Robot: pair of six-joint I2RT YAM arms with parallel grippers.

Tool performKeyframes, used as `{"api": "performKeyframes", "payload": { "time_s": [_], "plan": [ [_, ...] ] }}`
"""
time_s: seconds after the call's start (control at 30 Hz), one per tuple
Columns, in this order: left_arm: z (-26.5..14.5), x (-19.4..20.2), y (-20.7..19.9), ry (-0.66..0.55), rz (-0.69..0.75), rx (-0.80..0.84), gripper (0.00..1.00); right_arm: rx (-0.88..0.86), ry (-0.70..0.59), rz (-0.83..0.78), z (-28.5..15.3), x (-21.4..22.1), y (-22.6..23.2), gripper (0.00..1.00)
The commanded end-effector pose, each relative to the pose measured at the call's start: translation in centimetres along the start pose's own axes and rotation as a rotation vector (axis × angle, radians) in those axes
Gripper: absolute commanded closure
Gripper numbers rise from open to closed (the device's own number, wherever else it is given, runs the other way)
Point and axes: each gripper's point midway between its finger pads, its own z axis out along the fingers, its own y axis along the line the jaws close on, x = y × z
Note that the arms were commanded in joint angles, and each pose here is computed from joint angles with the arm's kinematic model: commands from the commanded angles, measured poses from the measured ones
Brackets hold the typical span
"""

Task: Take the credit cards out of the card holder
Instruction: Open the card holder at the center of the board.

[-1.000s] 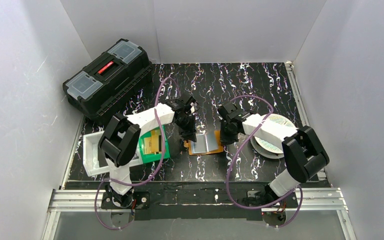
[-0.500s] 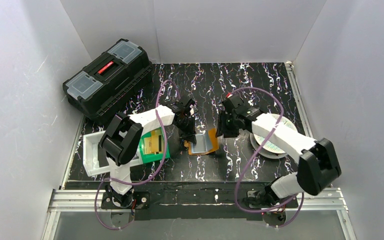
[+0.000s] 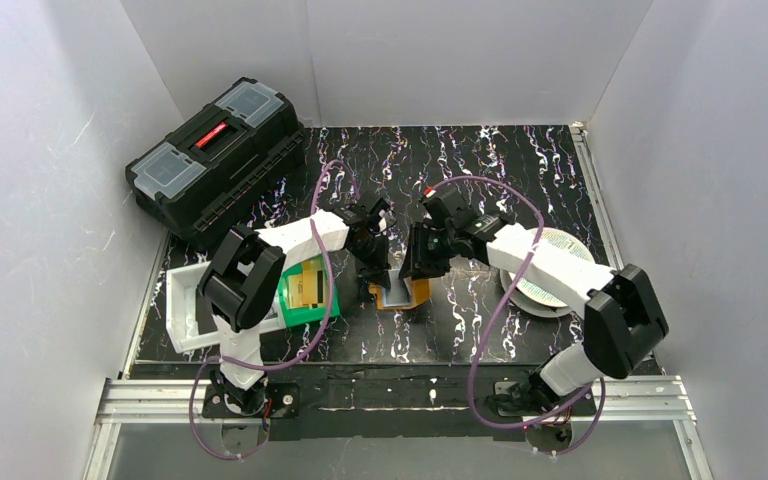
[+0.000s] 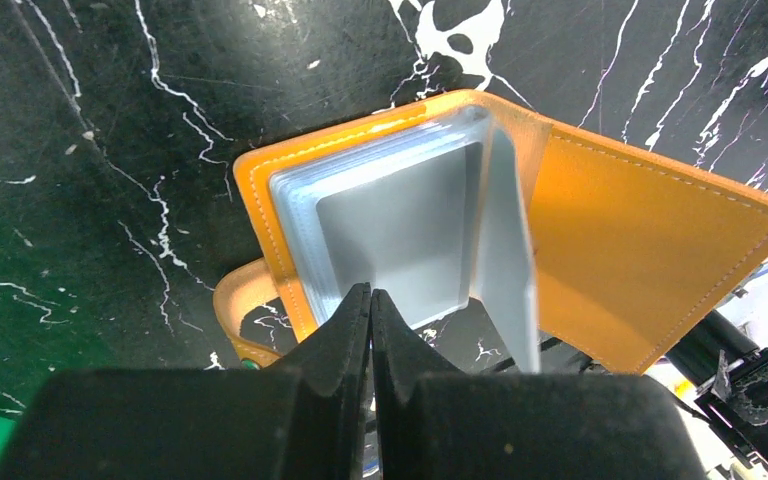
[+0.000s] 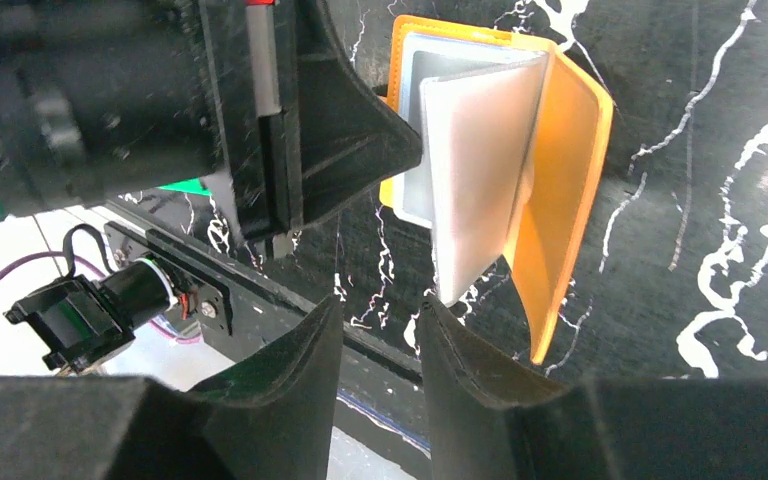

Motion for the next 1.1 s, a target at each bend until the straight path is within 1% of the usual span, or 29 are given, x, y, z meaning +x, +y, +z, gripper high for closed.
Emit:
{"api": "performKeyframes", "payload": {
  "time_s": [0.0, 0.07, 0.17, 0.23, 0.4, 0.53, 0.67, 0.8, 0.9, 1.07],
  "plan": [
    [-1.8, 0.0, 0.6, -0.02, 0.004, -0.01, 1.0, -0.075, 0.027, 0.001, 1.7, -0.7, 1.7, 0.6],
    [-1.6, 0.0, 0.5, -0.017, 0.008, 0.001, 1.0, -0.06, 0.041, 0.003, 2.3, -0.7, 1.6, 0.61],
    [-1.7, -0.2, 0.2, -0.02, 0.009, 0.01, 1.0, -0.047, 0.019, 0.004, 2.2, -1.0, 1.3, 0.61],
    [-1.9, -0.4, -0.5, -0.022, 0.021, 0.044, 1.0, -0.018, 0.006, 0.009, 1.9, -0.9, 0.7, 0.6],
    [-2.2, -0.7, -2.7, -0.006, 0.046, 0.14, 1.0, 0.02, -0.075, 0.006, -0.3, -1.1, -0.4, 0.54],
    [-2.4, -0.9, -4.6, 0.0, 0.069, 0.206, 1.0, 0.028, -0.109, 0.012, -1.7, -1.1, -1.2, 0.52],
    [-1.5, -1.1, -6.3, 0.029, 0.078, 0.258, 1.0, 0.01, -0.123, -0.003, -2.3, -0.8, -1.4, 0.52],
    [-0.5, -1.3, -6.9, 0.056, 0.081, 0.279, 1.0, -0.031, -0.113, -0.015, -2.1, -0.6, -1.3, 0.56],
    [0.3, -1.1, -7.0, 0.106, 0.094, 0.287, 1.0, -0.075, -0.102, -0.019, -1.7, -0.3, -1.1, 0.6],
    [1.3, -0.7, -6.5, 0.166, 0.094, 0.277, 1.0, -0.107, -0.066, -0.033, -0.7, 0.1, -1.3, 0.69]
  ]
}}
